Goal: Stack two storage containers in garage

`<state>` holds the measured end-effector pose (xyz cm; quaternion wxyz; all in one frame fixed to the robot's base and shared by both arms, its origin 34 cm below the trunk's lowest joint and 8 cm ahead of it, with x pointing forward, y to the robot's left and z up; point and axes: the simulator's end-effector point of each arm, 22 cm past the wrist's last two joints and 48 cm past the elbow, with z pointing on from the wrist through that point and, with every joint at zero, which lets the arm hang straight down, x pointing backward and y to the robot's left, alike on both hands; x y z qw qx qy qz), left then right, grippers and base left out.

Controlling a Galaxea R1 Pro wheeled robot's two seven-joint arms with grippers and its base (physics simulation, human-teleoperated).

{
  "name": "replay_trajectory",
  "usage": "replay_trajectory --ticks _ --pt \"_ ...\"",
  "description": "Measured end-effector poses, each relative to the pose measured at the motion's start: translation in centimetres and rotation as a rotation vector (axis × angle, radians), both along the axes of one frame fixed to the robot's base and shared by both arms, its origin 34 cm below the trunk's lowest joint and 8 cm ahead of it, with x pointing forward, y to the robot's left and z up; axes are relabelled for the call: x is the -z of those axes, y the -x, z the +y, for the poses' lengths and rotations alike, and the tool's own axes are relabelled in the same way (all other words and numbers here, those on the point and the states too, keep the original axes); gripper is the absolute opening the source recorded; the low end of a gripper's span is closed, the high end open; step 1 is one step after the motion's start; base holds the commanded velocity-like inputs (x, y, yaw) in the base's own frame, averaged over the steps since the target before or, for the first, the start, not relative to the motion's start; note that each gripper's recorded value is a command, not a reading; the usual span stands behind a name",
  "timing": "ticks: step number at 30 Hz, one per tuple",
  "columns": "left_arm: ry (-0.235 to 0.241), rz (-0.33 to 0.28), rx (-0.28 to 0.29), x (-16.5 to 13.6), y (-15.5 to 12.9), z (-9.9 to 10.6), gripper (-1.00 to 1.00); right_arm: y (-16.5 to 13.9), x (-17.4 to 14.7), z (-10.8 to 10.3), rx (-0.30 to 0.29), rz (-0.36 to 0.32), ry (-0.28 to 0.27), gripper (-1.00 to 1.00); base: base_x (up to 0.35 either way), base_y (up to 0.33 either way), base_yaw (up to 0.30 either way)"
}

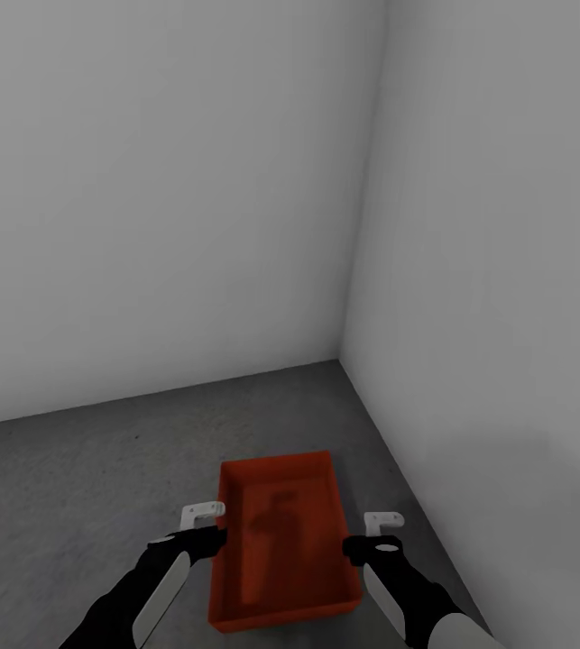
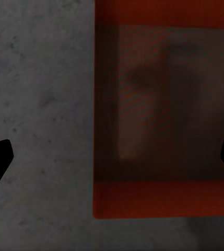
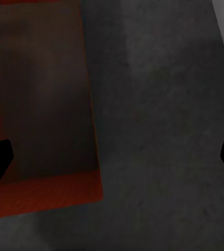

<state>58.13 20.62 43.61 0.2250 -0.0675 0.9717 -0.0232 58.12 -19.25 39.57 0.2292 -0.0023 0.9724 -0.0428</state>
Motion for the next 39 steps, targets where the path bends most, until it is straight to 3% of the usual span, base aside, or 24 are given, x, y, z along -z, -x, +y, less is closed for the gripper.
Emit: replay_trajectory --ticks 23,39 --pt "0.001 -0.001 0.001 -3.6 -0.5 0.0 1.00 -0.5 -3.5 0.0 0.000 0.001 0.001 1.00 0.000 0.000 0.000" --pt "0.001 0.001 0.001 -3.6 -0.5 -0.1 1.00 -0.5 -3.6 0.0 0.000 0.001 0.001 1.00 0.000 0.000 0.000"
